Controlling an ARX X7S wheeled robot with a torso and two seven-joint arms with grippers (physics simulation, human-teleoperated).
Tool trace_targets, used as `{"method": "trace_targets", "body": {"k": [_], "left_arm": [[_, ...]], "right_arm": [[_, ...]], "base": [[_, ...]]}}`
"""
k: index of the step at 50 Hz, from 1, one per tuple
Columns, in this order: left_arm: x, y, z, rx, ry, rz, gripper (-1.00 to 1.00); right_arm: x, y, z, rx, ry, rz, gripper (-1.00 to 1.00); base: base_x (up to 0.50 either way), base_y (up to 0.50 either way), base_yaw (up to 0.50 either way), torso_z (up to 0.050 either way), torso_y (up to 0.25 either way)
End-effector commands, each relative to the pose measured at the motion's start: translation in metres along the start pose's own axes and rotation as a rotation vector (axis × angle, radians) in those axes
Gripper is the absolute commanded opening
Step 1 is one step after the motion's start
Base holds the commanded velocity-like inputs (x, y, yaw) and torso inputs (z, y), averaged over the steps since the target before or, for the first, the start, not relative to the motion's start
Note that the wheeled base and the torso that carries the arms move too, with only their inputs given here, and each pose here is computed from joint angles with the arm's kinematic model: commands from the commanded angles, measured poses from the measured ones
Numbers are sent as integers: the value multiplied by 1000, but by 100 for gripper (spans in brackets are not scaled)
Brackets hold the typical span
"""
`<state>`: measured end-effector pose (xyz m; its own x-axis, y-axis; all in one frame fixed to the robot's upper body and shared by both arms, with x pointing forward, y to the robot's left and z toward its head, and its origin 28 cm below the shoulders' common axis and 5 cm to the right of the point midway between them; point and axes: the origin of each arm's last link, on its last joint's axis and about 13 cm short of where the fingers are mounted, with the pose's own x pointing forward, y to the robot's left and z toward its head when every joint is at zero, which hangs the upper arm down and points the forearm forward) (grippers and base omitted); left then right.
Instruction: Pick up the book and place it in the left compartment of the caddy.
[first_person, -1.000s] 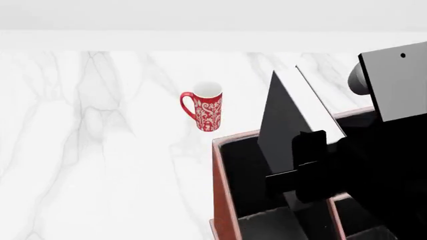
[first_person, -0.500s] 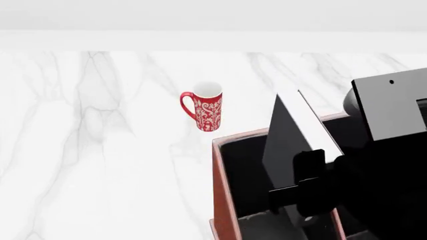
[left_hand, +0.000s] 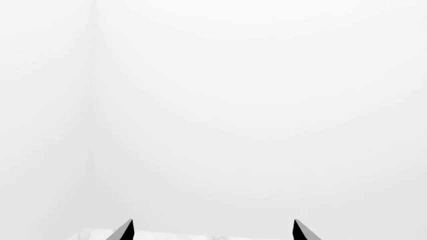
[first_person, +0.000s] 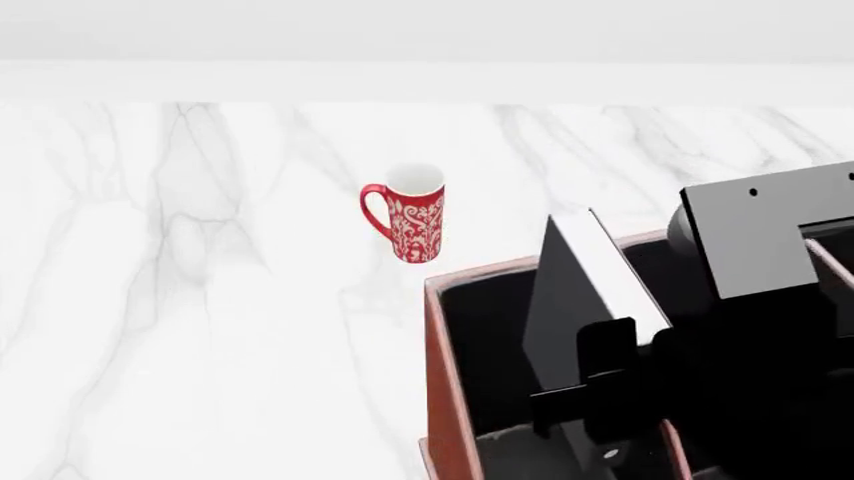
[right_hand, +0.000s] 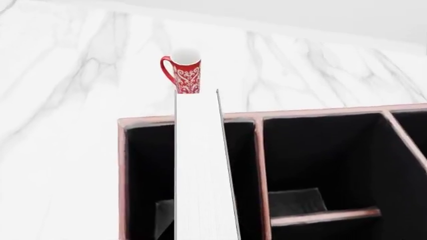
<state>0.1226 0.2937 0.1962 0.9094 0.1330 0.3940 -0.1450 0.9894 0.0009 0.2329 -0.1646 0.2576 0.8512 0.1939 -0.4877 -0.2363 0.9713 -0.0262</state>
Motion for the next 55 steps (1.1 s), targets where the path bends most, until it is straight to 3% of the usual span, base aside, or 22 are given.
{"method": "trace_targets", "body": {"k": [1,55], "left_arm": [[0,0,0,1,-2,0,100],[-1,1,2,-2,-7,1,100]], "right_arm": [[14,-3,-2,-13,-5,-33,-100],[52,-3,-16,-39,31,-52,-100]], "base": [[0,0,0,0,0],[0,0,0,0,1]]}}
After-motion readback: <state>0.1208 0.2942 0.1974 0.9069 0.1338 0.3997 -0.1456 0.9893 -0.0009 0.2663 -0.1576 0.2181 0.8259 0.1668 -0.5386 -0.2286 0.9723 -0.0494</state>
